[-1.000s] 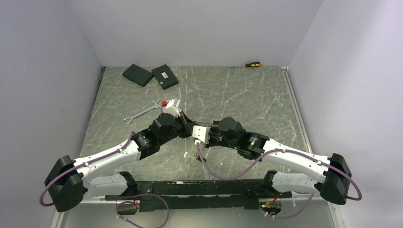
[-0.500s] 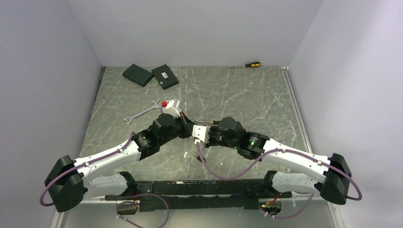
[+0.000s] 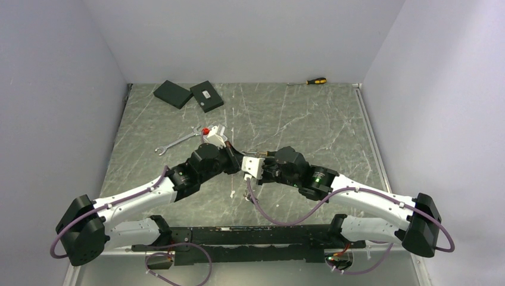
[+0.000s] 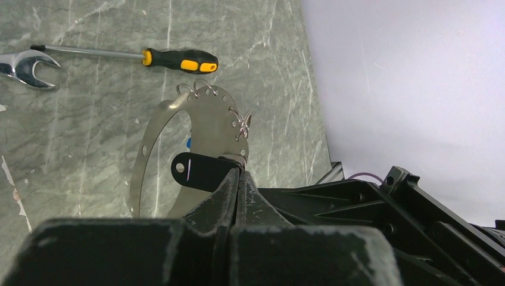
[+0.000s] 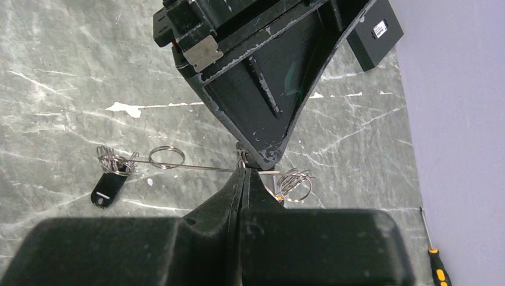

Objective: Put the keys on the keyring

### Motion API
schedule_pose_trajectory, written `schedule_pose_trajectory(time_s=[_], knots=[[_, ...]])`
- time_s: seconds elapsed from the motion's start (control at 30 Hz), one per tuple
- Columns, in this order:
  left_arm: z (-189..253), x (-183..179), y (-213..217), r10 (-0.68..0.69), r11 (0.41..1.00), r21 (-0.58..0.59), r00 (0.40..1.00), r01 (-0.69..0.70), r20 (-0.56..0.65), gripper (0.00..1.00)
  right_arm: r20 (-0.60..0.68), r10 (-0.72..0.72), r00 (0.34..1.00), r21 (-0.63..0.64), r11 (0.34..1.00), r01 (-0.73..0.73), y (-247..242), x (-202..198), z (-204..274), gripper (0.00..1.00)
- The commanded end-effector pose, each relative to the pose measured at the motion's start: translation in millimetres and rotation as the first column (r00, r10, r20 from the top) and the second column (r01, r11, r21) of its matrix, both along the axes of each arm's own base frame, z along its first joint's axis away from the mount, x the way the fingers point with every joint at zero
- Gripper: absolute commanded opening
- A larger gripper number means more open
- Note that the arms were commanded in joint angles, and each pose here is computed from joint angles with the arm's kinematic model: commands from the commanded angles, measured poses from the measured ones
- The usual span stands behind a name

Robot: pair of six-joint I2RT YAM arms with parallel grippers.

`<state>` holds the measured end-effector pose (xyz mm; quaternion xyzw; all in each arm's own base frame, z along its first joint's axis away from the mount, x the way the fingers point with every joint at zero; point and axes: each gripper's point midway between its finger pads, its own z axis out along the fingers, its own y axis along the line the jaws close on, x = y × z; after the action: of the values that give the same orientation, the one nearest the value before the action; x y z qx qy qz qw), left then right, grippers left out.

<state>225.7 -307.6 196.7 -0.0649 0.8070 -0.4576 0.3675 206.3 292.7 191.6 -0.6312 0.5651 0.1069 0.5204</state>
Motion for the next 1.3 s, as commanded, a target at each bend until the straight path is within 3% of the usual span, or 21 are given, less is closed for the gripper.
schedule_pose_trajectory(time_s=[0.0, 0.7, 1.27], knots=[[11.2, 0.9, 2.7, 0.016, 0.999, -0.032, 1.0, -0.016, 0.026, 0.0, 0.078, -0.069, 0.995, 0.108, 0.992, 0.06, -2.0, 13.6, 44.2, 0.0], [16.2, 4.9, 14.3, 0.071, 0.996, -0.047, 0.997, -0.07, 0.037, 0.0, 0.077, -0.076, 0.994, 0.184, 0.981, 0.061, -14.2, 7.0, 47.5, 0.0], [16.8, 5.6, 11.3, 0.066, 0.996, -0.058, 0.997, -0.064, 0.03, 0.0, 0.009, 0.051, 0.999, 0.177, 0.983, -0.052, 6.2, -6.6, 38.5, 0.0]])
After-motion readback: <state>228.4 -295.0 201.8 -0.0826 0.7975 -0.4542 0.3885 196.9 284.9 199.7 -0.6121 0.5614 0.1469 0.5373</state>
